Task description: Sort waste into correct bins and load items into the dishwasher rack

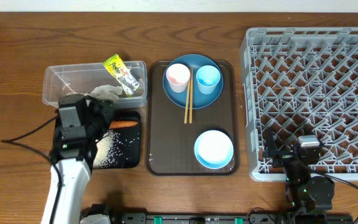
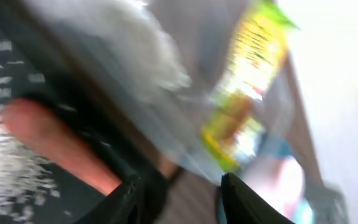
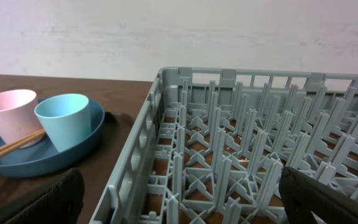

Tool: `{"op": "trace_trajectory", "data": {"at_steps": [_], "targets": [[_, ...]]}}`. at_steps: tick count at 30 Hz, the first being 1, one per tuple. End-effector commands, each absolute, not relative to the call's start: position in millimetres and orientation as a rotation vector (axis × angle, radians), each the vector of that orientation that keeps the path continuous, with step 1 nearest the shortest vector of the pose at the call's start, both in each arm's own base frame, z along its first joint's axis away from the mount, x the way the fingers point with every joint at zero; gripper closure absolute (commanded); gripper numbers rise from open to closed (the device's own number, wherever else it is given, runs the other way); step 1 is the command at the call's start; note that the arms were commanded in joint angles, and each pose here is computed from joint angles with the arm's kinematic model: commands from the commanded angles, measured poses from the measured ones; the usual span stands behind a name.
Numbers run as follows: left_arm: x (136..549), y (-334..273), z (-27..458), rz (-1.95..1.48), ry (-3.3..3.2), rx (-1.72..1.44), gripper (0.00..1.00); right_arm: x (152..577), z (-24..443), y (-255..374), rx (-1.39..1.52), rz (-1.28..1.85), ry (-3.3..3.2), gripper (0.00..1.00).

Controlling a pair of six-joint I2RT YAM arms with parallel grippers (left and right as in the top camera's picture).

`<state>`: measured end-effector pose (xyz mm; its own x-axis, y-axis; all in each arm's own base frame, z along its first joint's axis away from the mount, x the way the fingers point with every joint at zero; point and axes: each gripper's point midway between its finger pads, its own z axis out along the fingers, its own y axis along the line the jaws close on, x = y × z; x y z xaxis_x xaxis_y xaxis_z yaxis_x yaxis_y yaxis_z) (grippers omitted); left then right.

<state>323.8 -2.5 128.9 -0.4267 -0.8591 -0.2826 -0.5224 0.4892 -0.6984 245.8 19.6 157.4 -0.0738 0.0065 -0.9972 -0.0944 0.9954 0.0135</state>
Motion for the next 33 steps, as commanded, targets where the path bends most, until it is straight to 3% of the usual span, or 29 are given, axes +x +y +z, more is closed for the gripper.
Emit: {"op": "trace_trajectory", "data": {"at_steps": [1,10,17,21,33], "targets": [[310.5,-39.8,164.7,-0.874,2.186,-0.774,0.53,245.5,156.2,21.4,-0.079,0.082,1.646,0.01],[238.0,-64.4,145.3,-0.849,2.450,-0.461,0.47,245.5,156.2,21.4,-0.079,0.082,1.646,0.01],[229.9,-51.3,131.9,-0.718,2.510,-0.477,0.35,245.5,156.2,21.4,-0.079,0.082,1.646,0.01],[228.7,-51.4,131.1,-0.718,2.515,-0.481,0.17,245.5,156.2,21.4,-0.079,0.082,1.646,0.01],[228.7,-51.4,131.1,-0.718,2.515,-0.481,0.06,245.5,156.2,21.4,-0.079,0.082,1.646,0.01]]}}
